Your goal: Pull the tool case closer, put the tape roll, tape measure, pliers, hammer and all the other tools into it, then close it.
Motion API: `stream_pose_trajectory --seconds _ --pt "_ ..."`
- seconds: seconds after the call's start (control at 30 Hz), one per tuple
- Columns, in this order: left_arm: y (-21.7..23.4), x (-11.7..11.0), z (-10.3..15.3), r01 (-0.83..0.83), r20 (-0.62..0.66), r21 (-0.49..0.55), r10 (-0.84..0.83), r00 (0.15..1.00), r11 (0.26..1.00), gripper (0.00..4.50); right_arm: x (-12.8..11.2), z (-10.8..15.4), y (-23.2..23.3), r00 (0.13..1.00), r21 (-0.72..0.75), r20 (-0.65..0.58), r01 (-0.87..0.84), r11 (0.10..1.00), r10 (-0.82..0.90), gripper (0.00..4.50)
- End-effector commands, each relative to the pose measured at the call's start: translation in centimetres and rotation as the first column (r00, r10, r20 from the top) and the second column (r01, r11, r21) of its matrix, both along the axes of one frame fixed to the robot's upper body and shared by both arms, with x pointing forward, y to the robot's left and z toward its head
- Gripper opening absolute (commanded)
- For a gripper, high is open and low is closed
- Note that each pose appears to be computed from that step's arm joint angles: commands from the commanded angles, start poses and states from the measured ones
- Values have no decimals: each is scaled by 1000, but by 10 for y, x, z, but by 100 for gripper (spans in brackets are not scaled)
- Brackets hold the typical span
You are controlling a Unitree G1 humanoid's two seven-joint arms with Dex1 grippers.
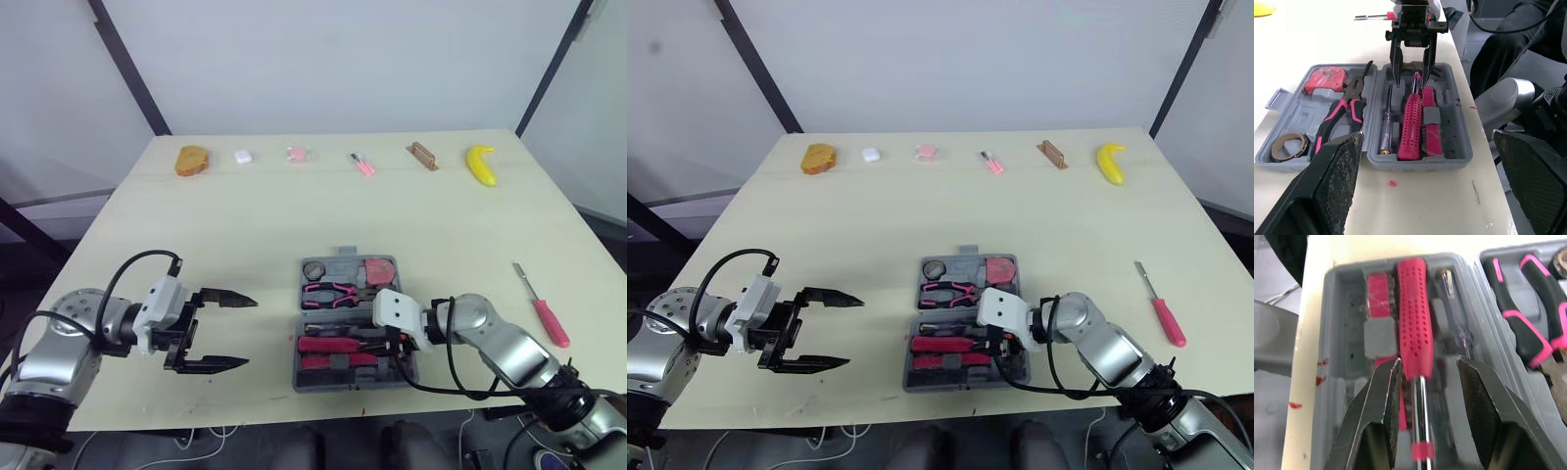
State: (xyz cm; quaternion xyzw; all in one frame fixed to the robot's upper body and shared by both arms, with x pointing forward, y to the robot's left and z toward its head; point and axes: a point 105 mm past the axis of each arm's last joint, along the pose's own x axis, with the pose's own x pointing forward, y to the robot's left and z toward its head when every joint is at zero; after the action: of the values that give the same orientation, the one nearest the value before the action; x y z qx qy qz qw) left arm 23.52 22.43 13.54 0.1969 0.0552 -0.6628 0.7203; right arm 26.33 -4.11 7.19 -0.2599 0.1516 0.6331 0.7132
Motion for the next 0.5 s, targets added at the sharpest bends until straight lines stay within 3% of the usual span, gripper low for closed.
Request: stream_pose_trajectory --seconds 0.03,0.5 --pt "0 -5 5 55 9 7 -55 998 998 450 -3 1 -3 999 -37 38 -38 999 40 189" --pt "0 -5 3 53 11 5 -53 999 999 450 0 1 3 999 -28 36 -20 999 21 189"
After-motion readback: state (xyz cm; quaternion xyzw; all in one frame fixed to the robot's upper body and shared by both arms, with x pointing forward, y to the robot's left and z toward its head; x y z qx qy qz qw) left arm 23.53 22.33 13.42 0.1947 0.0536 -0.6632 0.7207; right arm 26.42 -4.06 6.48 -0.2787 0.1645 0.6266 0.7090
